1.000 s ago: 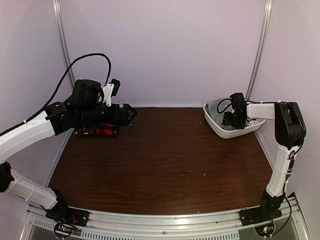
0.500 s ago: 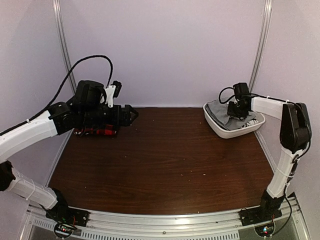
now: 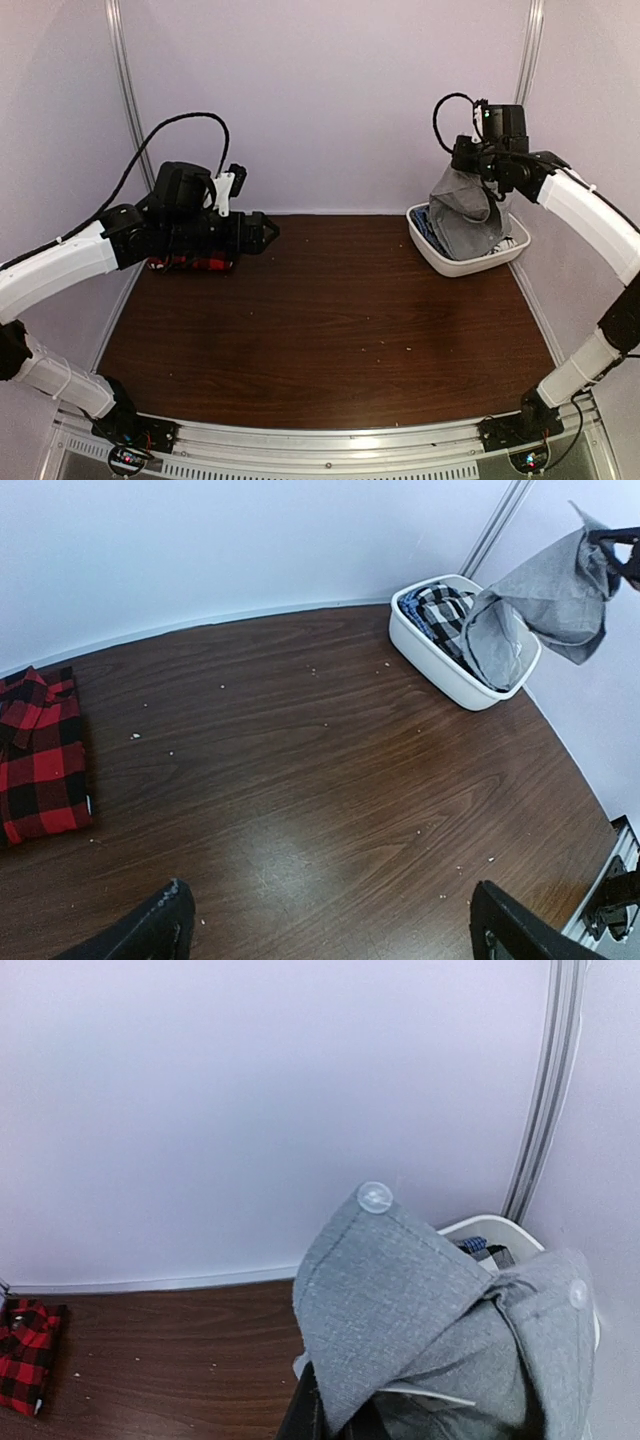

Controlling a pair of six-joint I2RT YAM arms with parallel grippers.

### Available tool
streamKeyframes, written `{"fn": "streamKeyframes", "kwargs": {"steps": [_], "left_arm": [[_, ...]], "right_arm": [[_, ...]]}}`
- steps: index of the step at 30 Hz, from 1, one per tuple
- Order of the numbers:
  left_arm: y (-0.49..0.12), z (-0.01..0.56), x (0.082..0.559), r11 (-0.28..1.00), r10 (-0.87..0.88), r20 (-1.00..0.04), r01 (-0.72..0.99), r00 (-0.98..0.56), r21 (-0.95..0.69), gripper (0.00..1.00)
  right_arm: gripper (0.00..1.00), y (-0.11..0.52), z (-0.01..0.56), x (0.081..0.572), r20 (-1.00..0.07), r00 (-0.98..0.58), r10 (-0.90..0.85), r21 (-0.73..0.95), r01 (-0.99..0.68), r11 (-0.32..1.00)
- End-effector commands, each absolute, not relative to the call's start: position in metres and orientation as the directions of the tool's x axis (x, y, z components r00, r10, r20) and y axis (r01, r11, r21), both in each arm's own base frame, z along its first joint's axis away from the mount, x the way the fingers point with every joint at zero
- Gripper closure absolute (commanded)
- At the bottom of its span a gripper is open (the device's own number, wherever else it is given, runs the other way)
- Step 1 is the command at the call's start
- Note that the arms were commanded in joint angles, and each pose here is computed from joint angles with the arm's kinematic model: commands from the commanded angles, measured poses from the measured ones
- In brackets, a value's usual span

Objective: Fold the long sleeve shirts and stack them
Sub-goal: Place the crumpled shirt at the center of the board.

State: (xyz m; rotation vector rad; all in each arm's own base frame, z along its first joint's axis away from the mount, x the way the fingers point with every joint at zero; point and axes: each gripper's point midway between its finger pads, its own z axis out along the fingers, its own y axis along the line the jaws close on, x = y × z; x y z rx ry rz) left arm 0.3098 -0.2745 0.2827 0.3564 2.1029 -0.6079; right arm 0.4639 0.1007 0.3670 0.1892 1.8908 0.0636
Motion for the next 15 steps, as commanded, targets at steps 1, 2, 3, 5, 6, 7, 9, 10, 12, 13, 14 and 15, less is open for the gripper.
{"fn": "streamKeyframes", "kwargs": {"steps": [1, 2, 3, 5, 6, 7, 9, 10, 12, 13, 14, 15], "left_arm": [[-0.280, 0.298, 0.313, 0.817, 0.002, -0.847, 0.489, -0.532, -0.305, 0.02], [-0.280, 0.300, 0.313, 0.814, 0.003, -0.849, 0.494, -0.529, -0.305, 0.02], [-0.281, 0.301, 0.313, 0.811, 0.003, -0.851, 0.499, -0.525, -0.305, 0.02], [-0.282, 0.305, 0.312, 0.805, 0.001, -0.857, 0.509, -0.516, -0.305, 0.02], [-0.283, 0.306, 0.312, 0.801, 0.003, -0.860, 0.516, -0.511, -0.304, 0.02], [-0.284, 0.308, 0.311, 0.796, 0.000, -0.862, 0.522, -0.507, -0.307, 0.02], [-0.286, 0.312, 0.311, 0.785, -0.001, -0.867, 0.536, -0.498, -0.309, 0.02], [-0.287, 0.313, 0.310, 0.781, -0.002, -0.869, 0.542, -0.495, -0.311, 0.02], [-0.288, 0.315, 0.310, 0.776, -0.005, -0.872, 0.548, -0.489, -0.311, 0.02], [-0.289, 0.316, 0.310, 0.772, -0.006, -0.874, 0.553, -0.486, -0.313, 0.02], [-0.293, 0.317, 0.307, 0.755, -0.003, -0.872, 0.571, -0.490, -0.323, 0.02], [-0.294, 0.318, 0.306, 0.748, -0.002, -0.873, 0.578, -0.488, -0.325, 0.02]], "right_arm": [[1.00, 0.116, 0.470, 0.412, -0.978, -0.081, 0.191, 0.190, 0.018, 0.982], [1.00, 0.120, 0.488, 0.399, -0.977, -0.047, 0.210, 0.211, -0.011, 0.978], [1.00, 0.123, 0.503, 0.386, -0.973, -0.018, 0.228, 0.229, -0.041, 0.973], [1.00, 0.132, 0.532, 0.362, -0.963, 0.029, 0.267, 0.262, -0.114, 0.958], [1.00, 0.135, 0.544, 0.351, -0.958, 0.046, 0.284, 0.274, -0.149, 0.950], [1.00, 0.138, 0.557, 0.340, -0.951, 0.062, 0.304, 0.288, -0.185, 0.940], [1.00, 0.143, 0.580, 0.318, -0.935, 0.085, 0.346, 0.314, -0.262, 0.913], [1.00, 0.145, 0.592, 0.308, -0.925, 0.095, 0.367, 0.325, -0.301, 0.896], [1.00, 0.149, 0.612, 0.290, -0.906, 0.107, 0.410, 0.345, -0.375, 0.860], [1.00, 0.152, 0.621, 0.282, -0.897, 0.110, 0.429, 0.352, -0.410, 0.842], [1.00, 0.153, 0.629, 0.275, -0.889, 0.111, 0.444, 0.357, -0.440, 0.824], [1.00, 0.155, 0.636, 0.269, -0.882, 0.113, 0.458, 0.359, -0.470, 0.806]]}}
